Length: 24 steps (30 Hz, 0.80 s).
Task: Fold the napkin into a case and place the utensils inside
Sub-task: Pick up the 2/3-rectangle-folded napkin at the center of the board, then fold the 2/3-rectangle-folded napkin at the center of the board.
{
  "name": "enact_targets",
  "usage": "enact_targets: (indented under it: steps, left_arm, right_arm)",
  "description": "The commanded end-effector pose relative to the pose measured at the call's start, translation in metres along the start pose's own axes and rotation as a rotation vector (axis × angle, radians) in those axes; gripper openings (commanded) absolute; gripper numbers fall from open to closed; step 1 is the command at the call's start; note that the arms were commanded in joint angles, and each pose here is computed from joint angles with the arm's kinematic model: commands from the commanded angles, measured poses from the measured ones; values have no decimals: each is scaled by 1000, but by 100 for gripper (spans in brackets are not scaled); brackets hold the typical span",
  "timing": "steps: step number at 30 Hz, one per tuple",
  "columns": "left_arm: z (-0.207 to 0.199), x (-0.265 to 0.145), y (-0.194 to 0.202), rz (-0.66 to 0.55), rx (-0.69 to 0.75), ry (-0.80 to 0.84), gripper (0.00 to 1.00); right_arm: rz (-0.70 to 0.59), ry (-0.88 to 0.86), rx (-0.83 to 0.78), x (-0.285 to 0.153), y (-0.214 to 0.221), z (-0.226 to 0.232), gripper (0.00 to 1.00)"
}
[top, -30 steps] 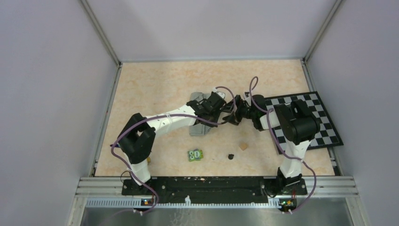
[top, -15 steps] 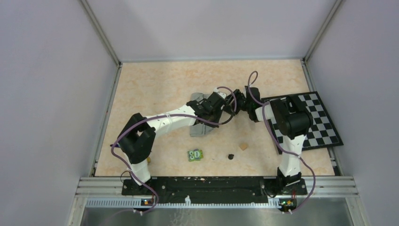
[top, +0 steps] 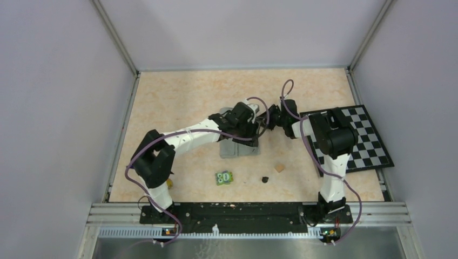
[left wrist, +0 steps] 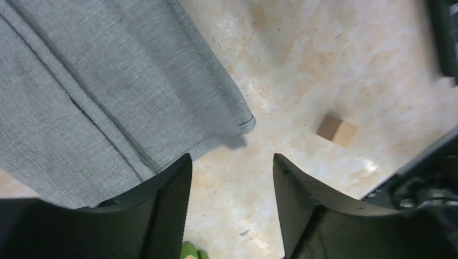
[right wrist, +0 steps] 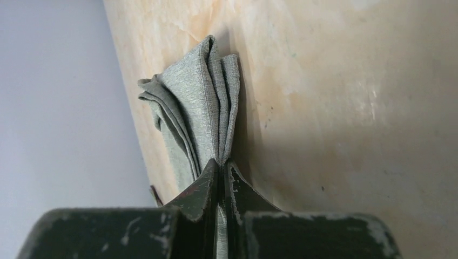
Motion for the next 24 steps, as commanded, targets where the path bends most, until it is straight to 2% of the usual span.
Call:
enact_targets:
  steps: [1,4,8,14,20,24]
  left_arm:
    - [21,-49,-31,-182,-153,258,66]
    - [65,-61,-33,-278,-312,292,63]
    - [108,-50,-37,-348,-438,323,50]
    - [134,-5,-52,-343,-455,357,27]
    - [153,39,-52,-319,-474,300,15]
    - [165,61,-40,-272,-538,227,10]
  right_arm:
    - [-46,-55,-148,6,-13,22,0]
    - [-53,-43,-203,5,-16,24,0]
    - [-53,-26,-272,5,-19,28,0]
    - [-48,8,-328,5,-24,34,0]
    - [-79,51,-402,1,-27,51,0]
    - [-89,76,-458,4,-19,68,0]
Point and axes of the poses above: each gripper's point midway between its finger pads, its own x axis out along the fingers, its own z axis along the line the jaws close on, y = z × x, the point moved 9 cm from there along -x, back along the fingers, and after that the axes turned 4 degrees about x, right-handed, at the moved point
